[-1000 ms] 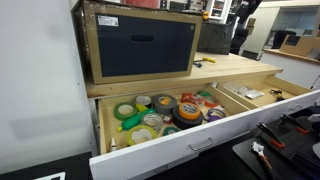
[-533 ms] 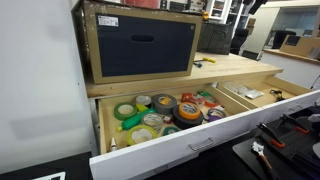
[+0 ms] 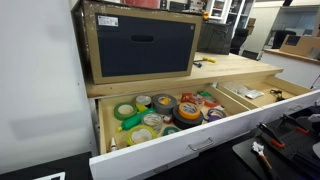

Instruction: Open the top left drawer

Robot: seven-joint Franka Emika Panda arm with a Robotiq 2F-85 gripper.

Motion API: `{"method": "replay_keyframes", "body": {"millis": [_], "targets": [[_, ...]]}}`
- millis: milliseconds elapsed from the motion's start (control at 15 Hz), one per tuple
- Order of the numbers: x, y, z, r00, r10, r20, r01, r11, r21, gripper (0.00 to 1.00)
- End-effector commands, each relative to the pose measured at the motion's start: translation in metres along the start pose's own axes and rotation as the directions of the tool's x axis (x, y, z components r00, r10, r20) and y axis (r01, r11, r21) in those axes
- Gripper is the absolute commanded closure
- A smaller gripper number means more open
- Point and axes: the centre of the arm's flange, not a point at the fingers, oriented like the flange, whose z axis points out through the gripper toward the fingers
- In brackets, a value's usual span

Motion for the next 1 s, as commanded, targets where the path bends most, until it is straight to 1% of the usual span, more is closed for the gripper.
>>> {"method": "replay_keyframes", "body": {"millis": [0, 133, 267, 533, 733, 800, 867, 933], "targets": [[0.006, 0.010, -0.005, 0.994, 0.010, 0.108, -0.014, 0.999, 0.034, 0.00], [0.004, 0.012, -0.002, 0.982, 0.020, 0.186, -0.022, 1.000, 0.007, 0.00], [-0.001, 0.015, -0.002, 0.970, 0.025, 0.243, -0.021, 1.000, -0.019, 0.00], [-0.009, 0.018, -0.004, 0.942, 0.044, 0.332, -0.002, 0.992, -0.125, 0.00], [-0.015, 0.019, -0.003, 0.932, 0.054, 0.359, 0.016, 0.982, -0.189, 0.00], [-0.016, 0.018, -0.001, 0.934, 0.048, 0.354, 0.022, 0.981, -0.193, 0.00], [-0.018, 0.019, 0.004, 0.941, 0.057, 0.333, 0.000, 0.986, -0.169, 0.00], [-0.018, 0.018, 0.004, 0.941, 0.057, 0.333, 0.003, 0.984, -0.176, 0.00]]}}
